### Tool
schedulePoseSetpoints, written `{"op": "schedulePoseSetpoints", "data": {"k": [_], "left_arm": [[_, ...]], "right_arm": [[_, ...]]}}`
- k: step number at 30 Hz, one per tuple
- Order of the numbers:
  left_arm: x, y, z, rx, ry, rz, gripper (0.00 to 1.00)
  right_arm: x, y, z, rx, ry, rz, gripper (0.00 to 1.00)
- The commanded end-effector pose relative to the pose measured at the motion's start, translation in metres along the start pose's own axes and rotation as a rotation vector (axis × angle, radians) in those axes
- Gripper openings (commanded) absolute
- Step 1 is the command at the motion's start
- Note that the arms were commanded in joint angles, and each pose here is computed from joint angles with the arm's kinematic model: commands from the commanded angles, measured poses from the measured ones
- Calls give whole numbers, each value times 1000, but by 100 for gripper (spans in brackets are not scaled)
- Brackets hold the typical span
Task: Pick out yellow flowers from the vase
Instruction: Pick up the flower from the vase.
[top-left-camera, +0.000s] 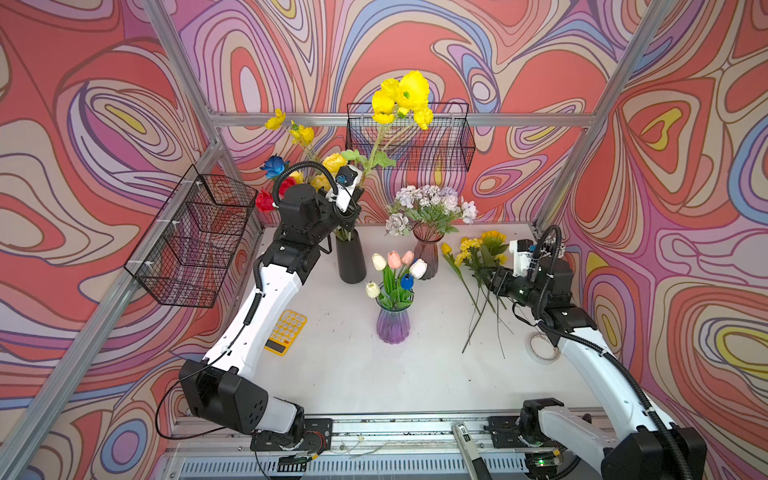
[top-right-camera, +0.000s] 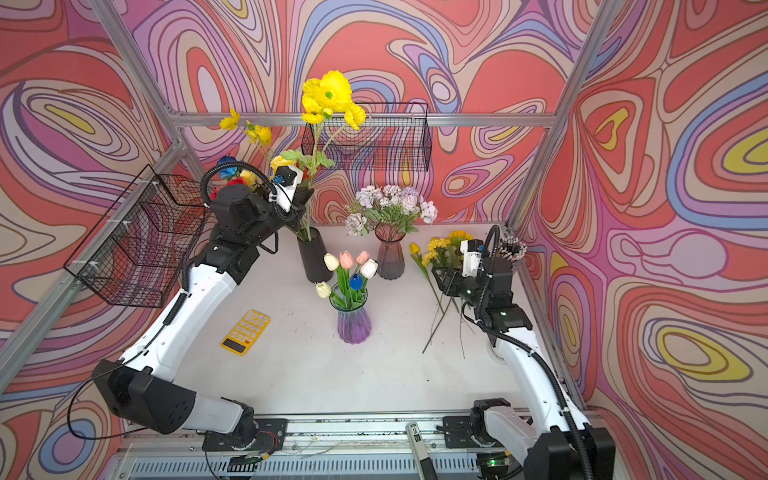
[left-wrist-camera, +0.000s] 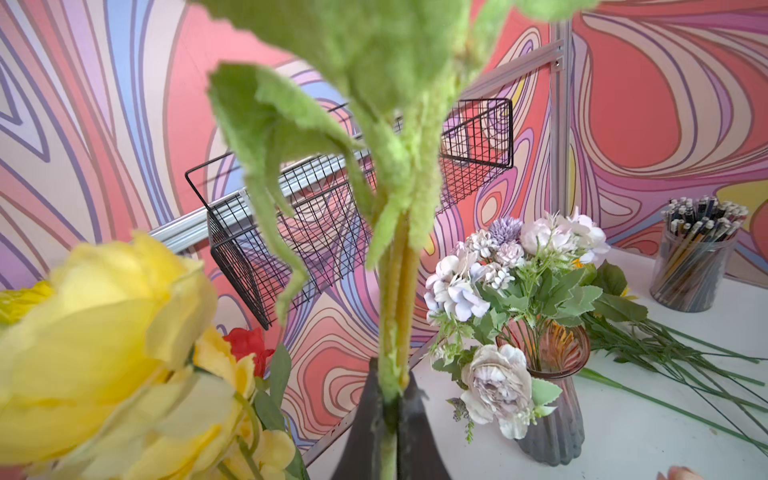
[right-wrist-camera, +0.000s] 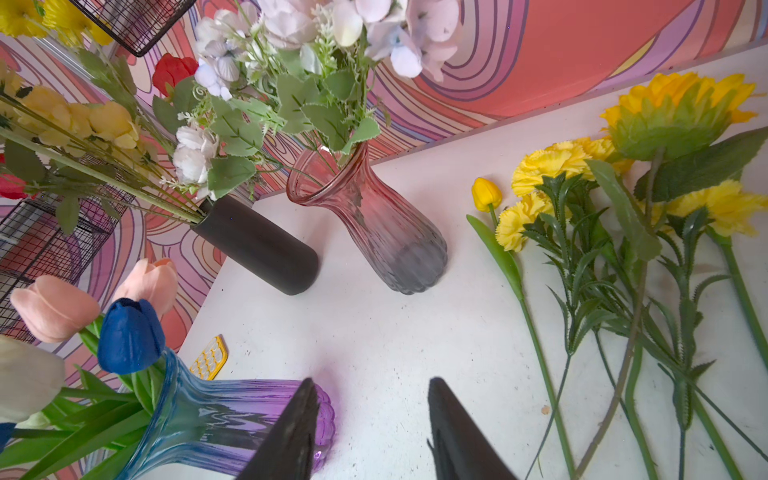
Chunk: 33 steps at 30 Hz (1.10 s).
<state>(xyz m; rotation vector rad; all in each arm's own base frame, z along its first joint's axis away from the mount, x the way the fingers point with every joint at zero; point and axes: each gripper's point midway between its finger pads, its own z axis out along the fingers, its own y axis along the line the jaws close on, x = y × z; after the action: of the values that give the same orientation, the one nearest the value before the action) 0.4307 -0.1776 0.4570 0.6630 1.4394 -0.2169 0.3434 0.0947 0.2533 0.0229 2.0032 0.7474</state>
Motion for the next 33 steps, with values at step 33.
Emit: {"op": "schedulePoseSetpoints", "data": {"k": [33], "left_arm": [[-75, -36, -40, 186, -206, -234, 0]], "right_arm": [[4, 78, -14, -287, 30, -241, 45]]}}
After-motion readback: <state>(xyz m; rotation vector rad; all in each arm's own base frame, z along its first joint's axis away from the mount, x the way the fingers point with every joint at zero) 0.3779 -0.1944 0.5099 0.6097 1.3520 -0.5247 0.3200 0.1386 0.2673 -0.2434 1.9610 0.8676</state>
